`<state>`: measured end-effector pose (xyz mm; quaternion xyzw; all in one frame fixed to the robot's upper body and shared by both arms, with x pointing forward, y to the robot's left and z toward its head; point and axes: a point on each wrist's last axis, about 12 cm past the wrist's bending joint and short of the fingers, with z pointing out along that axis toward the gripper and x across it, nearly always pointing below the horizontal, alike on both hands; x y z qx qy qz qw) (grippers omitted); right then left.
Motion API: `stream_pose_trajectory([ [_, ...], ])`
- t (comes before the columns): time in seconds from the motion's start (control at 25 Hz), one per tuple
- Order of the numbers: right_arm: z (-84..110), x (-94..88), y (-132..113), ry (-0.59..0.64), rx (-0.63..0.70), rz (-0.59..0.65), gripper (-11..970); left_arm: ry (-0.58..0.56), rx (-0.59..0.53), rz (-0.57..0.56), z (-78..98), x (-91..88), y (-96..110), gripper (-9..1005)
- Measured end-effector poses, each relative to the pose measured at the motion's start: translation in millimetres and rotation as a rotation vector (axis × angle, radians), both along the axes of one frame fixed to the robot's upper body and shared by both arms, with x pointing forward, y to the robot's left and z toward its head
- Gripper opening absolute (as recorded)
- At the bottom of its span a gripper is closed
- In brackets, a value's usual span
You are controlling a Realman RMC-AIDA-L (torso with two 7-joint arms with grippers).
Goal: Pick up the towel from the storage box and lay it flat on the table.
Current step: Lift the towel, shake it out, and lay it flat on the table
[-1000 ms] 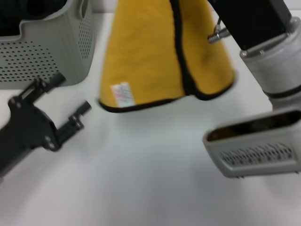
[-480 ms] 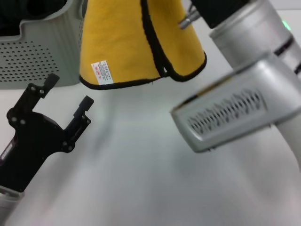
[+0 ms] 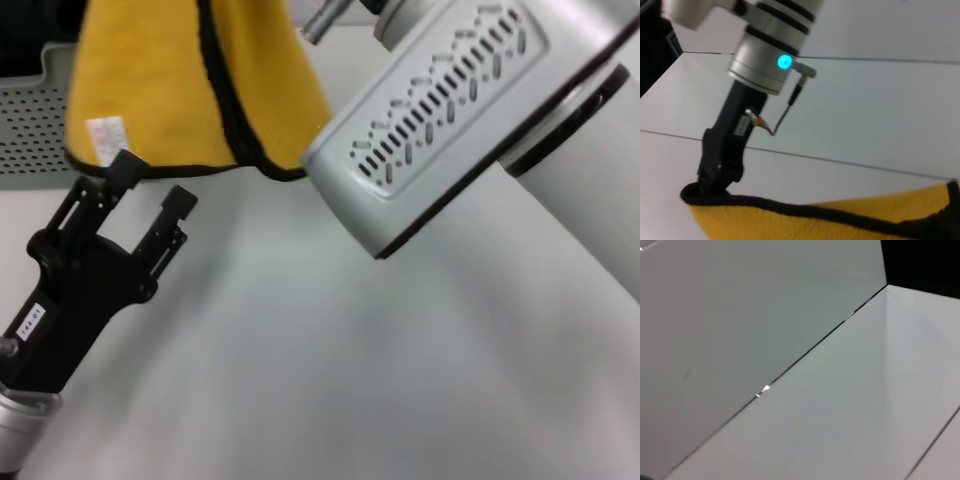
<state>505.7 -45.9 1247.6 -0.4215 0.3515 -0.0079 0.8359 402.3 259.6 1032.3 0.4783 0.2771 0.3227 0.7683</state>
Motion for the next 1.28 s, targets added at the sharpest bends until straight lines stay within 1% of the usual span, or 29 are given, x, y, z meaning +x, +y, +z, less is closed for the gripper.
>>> stream_pose_trajectory([
  [0.2,13.7,-2.3,5,0.08,0.009,0.068,11,-0.063,0.074,0.063,1.5,3.1,5,647],
  [0.36,20.5,-3.4,10,0.137,-0.007,0.115,11,-0.103,0.136,0.102,2.3,5.2,10,644],
  [0.48,24.5,-3.6,14,0.153,-0.003,0.143,11,-0.124,0.195,0.132,1.2,8.7,12,643],
  [0.64,29.3,-2.7,17,0.173,0.007,0.168,11,-0.16,0.235,0.155,2.4,13.3,10,640],
  [0.88,34.1,-0.8,19,0.179,0.025,0.182,12,-0.19,0.261,0.171,4.4,18.8,8,637],
  [1.28,41.8,0.9,21,0.151,0.041,0.186,12,-0.166,0.253,0.165,2.2,19.6,4,631],
])
